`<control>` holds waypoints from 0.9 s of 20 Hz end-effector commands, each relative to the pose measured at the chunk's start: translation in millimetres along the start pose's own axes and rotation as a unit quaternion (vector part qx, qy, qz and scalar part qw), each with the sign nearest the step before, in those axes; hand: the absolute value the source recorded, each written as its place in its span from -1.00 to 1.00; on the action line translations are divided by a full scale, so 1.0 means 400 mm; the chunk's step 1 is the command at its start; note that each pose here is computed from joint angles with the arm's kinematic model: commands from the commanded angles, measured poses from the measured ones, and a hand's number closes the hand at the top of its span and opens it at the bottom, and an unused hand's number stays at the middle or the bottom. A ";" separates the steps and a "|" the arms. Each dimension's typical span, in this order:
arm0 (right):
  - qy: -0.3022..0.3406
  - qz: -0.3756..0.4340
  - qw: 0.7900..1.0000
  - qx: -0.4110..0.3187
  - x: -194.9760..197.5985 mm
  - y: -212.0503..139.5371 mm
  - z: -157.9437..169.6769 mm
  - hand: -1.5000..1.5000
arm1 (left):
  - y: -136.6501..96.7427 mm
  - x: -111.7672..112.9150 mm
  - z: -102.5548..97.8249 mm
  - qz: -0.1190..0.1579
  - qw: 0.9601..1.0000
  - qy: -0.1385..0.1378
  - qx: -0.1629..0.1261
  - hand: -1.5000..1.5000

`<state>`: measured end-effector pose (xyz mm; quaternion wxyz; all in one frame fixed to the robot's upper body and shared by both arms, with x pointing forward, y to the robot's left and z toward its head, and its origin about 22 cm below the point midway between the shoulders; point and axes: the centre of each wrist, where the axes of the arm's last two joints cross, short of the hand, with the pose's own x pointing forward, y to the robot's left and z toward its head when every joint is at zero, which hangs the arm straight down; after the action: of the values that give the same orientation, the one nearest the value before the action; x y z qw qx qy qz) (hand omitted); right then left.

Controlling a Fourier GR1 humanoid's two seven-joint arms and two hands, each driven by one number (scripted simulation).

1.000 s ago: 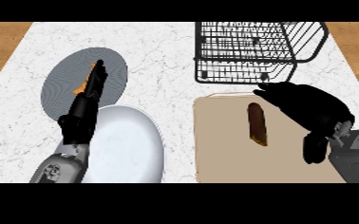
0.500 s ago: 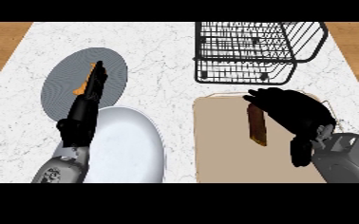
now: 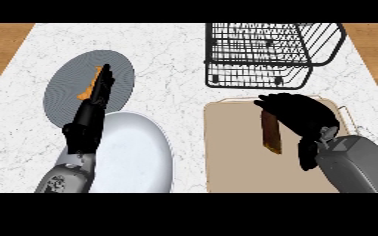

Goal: Pick the sweet potato from the tray and place it in the tiered basket

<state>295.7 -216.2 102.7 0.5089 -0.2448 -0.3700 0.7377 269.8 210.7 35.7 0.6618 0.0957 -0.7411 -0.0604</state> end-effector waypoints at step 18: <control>-0.001 -0.025 1.000 0.002 0.002 0.110 -0.105 -1.00 | -0.042 0.018 -0.009 0.014 1.000 0.005 0.004 0.00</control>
<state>304.1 -209.2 60.5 0.5240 -0.2361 -0.3718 0.7290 273.1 208.9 36.0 0.6605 0.0977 -0.7419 -0.0619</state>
